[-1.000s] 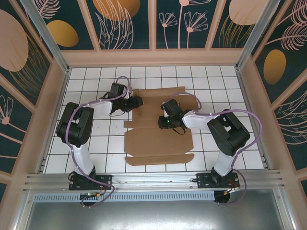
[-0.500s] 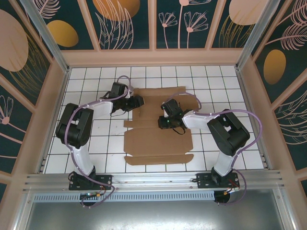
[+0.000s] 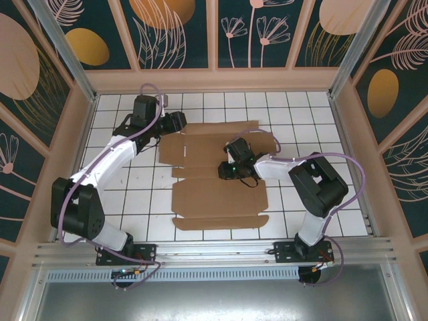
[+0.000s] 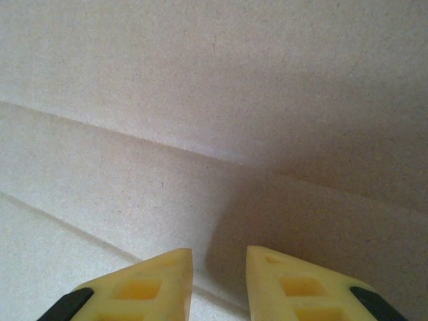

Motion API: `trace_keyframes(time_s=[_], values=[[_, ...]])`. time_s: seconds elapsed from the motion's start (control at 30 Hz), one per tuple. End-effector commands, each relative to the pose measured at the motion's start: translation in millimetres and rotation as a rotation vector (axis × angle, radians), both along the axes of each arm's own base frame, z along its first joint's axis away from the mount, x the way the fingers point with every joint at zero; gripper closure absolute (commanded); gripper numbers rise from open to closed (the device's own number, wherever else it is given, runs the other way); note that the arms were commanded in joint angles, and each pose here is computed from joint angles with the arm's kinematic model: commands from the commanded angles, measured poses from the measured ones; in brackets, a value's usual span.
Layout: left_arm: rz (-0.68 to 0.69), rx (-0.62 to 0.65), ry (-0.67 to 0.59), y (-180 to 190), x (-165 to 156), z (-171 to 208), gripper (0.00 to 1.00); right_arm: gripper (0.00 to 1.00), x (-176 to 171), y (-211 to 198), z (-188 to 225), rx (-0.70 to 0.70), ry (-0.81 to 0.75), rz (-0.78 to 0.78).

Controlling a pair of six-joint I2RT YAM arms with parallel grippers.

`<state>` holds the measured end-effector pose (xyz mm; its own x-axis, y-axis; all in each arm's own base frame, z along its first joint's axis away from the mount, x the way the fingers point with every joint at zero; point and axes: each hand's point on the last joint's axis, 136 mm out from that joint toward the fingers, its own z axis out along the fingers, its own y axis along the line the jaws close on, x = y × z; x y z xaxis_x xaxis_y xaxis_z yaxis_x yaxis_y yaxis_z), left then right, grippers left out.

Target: Fold the paper box

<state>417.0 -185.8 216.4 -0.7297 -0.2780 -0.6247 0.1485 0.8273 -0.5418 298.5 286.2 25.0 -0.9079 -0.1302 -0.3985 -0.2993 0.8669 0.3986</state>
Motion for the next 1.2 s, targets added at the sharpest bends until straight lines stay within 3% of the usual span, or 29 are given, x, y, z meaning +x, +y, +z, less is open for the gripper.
trace_keyframes(time_s=[0.0,0.13,0.23,0.37,0.43,0.57,0.73,0.87,1.0,1.17], values=[[-0.056,0.027,0.038,-21.7,-16.9,-10.5,0.48,0.71,-2.5,15.5,2.2,0.069,0.049,0.022],[-0.122,-0.089,0.146,-52.0,-32.0,-54.4,0.56,0.68,10.6,14.0,50.2,0.264,0.011,-0.025],[-0.112,-0.073,0.230,-50.8,-37.2,-101.6,0.65,0.65,32.8,-19.6,92.4,0.391,-0.048,-0.130],[-0.101,-0.052,0.303,-51.6,-35.3,-142.0,0.72,0.45,65.0,-85.3,108.7,0.300,-0.142,-0.316],[-0.085,-0.052,0.328,-49.2,-28.7,-151.0,0.76,0.41,77.5,-113.2,111.1,0.264,-0.158,-0.391],[-0.029,-0.116,0.373,-32.8,-9.6,-163.1,0.86,0.34,96.6,-167.3,103.8,0.137,-0.188,-0.502],[-0.026,-0.072,0.415,-23.6,3.6,-186.2,0.88,0.23,118.4,-201.9,89.6,-0.057,-0.199,-0.534],[-0.012,-0.028,0.443,-15.6,4.0,-204.4,0.89,0.17,127.6,-211.7,65.6,0.014,-0.114,-0.519],[-0.005,0.025,0.448,-6.0,3.3,-215.9,0.91,0.15,130.0,-225.9,30.7,-0.051,-0.035,-0.534],[-0.012,0.010,0.447,-8.1,5.2,-216.9,0.92,0.15,122.5,-205.4,4.0,0.023,0.072,-0.464]])
